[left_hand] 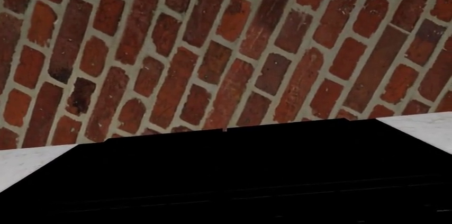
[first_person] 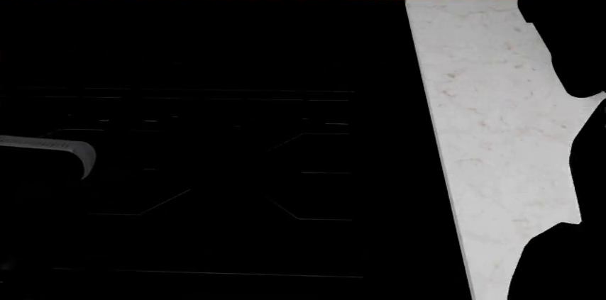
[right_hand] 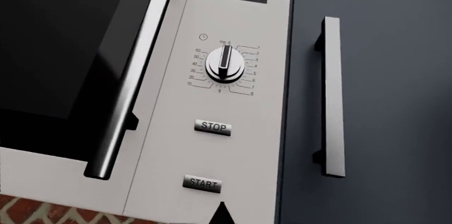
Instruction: Press the start button on the microwave
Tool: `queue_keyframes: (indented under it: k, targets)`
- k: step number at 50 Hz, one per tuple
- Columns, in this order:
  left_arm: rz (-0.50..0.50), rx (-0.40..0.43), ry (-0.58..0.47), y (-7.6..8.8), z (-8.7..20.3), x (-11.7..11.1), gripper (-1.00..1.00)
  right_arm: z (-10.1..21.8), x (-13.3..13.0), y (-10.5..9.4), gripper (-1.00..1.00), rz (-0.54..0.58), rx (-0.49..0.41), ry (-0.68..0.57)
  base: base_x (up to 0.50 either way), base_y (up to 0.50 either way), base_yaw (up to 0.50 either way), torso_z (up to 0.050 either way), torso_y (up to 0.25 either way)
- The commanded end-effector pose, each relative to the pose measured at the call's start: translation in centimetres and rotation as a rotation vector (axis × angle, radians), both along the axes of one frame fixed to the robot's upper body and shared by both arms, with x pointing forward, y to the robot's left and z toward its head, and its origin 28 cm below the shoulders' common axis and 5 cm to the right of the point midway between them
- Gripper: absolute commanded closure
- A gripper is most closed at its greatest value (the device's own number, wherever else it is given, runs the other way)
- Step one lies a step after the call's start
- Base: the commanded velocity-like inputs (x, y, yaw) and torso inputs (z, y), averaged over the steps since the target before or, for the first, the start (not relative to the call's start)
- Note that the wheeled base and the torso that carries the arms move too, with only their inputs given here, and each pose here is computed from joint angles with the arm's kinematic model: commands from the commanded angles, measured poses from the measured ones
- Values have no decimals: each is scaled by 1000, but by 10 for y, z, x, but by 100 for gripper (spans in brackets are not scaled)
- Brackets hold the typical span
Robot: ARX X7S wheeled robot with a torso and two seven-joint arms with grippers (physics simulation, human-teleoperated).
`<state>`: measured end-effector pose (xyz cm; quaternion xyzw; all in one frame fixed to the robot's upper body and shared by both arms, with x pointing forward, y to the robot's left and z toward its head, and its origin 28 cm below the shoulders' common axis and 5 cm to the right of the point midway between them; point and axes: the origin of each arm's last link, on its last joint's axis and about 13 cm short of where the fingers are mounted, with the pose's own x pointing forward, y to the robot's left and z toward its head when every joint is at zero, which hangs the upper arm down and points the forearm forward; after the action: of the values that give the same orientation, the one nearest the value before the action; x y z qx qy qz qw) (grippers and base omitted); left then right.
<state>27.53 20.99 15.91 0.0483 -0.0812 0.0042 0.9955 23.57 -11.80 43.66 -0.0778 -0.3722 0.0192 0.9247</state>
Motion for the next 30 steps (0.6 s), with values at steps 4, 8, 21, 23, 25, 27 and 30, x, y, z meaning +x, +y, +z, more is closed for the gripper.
queue_keyframes:
  k: [4, 8, 21, 23, 25, 27, 30]
  targets:
    - [-8, 6, -1, -1, -2, -1, -100, 48, 23, 7, 100, 5, -10, 0, 0, 0, 0, 0, 0]
    - [-7, 6, 1, -1, -2, -1, -100, 48, 33, 10, 100, 17, 0, 53, 0, 0, 0, 0, 0]
    - [-8, 2, 4, 0, -5, -2, -100, 52, 52, 16, 100, 20, -1, 134, 0, 0, 0, 0, 0]
    - [-8, 2, 6, 1, -7, -2, -100, 52, 55, 16, 100, 18, -8, 143, 0, 0, 0, 0, 0]
    - [-7, 2, 5, 1, -7, -2, -100, 52, 58, 17, 100, 15, -8, 150, 0, 0, 0, 0, 0]
    - [-8, 3, 5, 2, -7, -2, -100, 52, 59, 17, 100, 14, -9, 155, 0, 0, 0, 0, 0]
    - [-12, 5, 7, 2, -8, -2, -100, 53, 64, 17, 100, 8, -8, 165, 0, 0, 0, 0, 0]
